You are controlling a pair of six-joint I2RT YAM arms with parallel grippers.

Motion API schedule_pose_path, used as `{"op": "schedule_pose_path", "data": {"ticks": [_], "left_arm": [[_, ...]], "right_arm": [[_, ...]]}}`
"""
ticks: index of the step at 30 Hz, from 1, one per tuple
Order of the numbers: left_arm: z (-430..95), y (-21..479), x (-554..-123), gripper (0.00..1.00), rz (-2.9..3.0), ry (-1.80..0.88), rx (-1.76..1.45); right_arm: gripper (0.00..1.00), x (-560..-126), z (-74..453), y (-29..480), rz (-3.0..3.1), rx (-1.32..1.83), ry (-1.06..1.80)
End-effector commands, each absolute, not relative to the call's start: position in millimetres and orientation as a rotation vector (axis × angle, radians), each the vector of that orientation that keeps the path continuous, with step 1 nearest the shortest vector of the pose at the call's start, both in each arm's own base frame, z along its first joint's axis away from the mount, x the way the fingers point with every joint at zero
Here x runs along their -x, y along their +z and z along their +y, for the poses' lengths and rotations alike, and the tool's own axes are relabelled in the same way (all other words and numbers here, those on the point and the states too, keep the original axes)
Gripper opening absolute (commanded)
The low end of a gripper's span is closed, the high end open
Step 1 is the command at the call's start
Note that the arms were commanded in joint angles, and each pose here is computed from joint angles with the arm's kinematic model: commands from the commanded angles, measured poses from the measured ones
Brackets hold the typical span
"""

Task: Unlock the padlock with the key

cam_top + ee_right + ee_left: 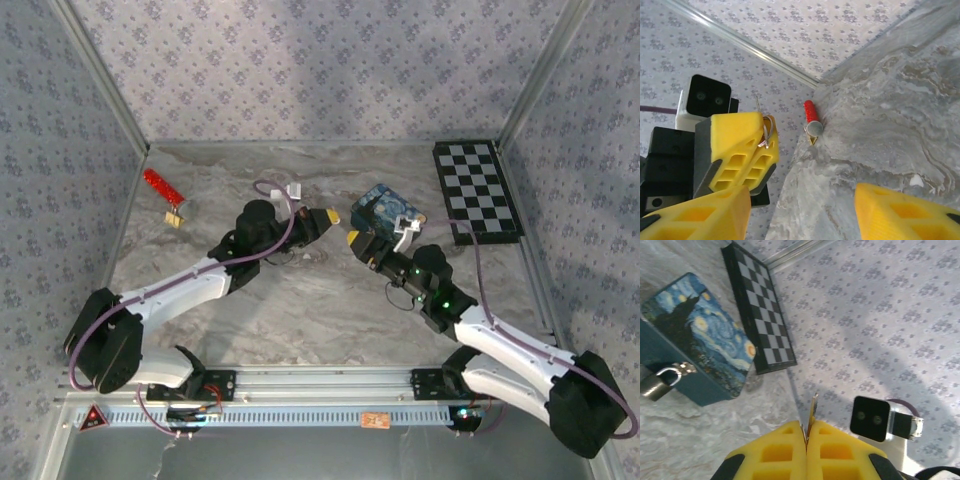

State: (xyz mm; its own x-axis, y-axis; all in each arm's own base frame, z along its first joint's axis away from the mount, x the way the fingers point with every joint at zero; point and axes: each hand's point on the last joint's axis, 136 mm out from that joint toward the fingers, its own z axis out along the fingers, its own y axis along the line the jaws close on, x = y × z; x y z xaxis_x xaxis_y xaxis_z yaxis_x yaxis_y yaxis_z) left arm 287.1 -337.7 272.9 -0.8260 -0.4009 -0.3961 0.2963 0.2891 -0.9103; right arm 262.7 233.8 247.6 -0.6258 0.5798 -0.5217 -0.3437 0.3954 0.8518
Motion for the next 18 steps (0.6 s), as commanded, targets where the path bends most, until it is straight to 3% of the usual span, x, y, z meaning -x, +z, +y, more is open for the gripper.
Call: {"op": "schedule_pose_path", "data": {"ticks": [1,7,18], "left_arm": [[-344,299,-275,0.0,1.902,-1.697,0.071],[-348,300,-267,0.0,1.885,-1.748,0.088],[-349,304,-264,0.0,1.821,-1.84,0.132]], "right_arm": [[0.48,-262,242,288,1.695,-0.159,1.49],[0.37,-268,245,301,1.663,-0.149,1.556],[0.27,-267,249,302,1.652,-0.135,1.6]]}}
